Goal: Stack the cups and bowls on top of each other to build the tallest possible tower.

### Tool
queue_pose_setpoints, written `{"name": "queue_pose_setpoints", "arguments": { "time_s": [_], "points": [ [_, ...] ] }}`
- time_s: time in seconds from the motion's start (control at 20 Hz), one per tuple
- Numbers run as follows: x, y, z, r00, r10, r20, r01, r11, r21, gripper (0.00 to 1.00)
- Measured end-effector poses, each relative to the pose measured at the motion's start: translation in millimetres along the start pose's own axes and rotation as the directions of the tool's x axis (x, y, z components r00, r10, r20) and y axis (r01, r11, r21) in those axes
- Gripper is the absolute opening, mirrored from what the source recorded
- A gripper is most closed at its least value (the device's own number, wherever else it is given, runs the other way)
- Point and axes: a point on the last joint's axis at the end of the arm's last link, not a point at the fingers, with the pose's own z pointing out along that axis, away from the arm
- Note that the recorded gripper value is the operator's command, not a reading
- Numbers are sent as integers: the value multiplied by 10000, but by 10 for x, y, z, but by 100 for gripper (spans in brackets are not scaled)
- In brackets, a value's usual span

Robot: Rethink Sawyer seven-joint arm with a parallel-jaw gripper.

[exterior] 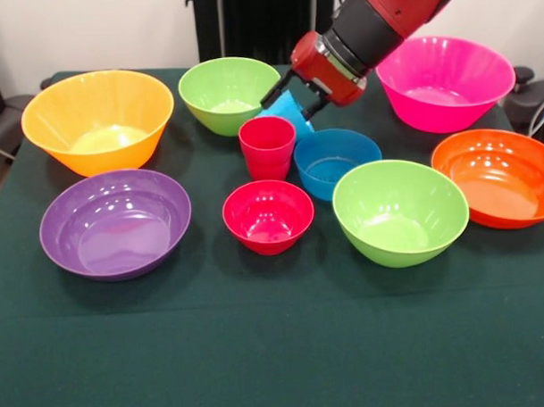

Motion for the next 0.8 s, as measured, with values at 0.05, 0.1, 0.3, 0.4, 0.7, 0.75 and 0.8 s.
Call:
{"name": "queue_pose_setpoints", "arguments": {
  "time_s": [0.05, 0.1, 0.3, 0.4, 0.7, 0.75, 0.8],
  "points": [
    [-16, 4, 18, 9998, -45, 181, 45, 10000, -6, 100],
    [-29, 7, 40, 9993, -89, 354, 90, 10000, -5, 100],
    [-57, -16, 150, 9959, -243, 869, 237, 9997, 83, 100],
    [-57, -36, 193, 9949, -264, 972, 251, 9996, 141, 100],
    [-28, -36, 283, 9955, -174, 936, 155, 9997, 209, 100],
    [-24, -44, 305, 9960, -121, 889, 103, 9997, 211, 100],
    [-26, -54, 316, 9962, -84, 866, 66, 9998, 210, 100]
  ]
}}
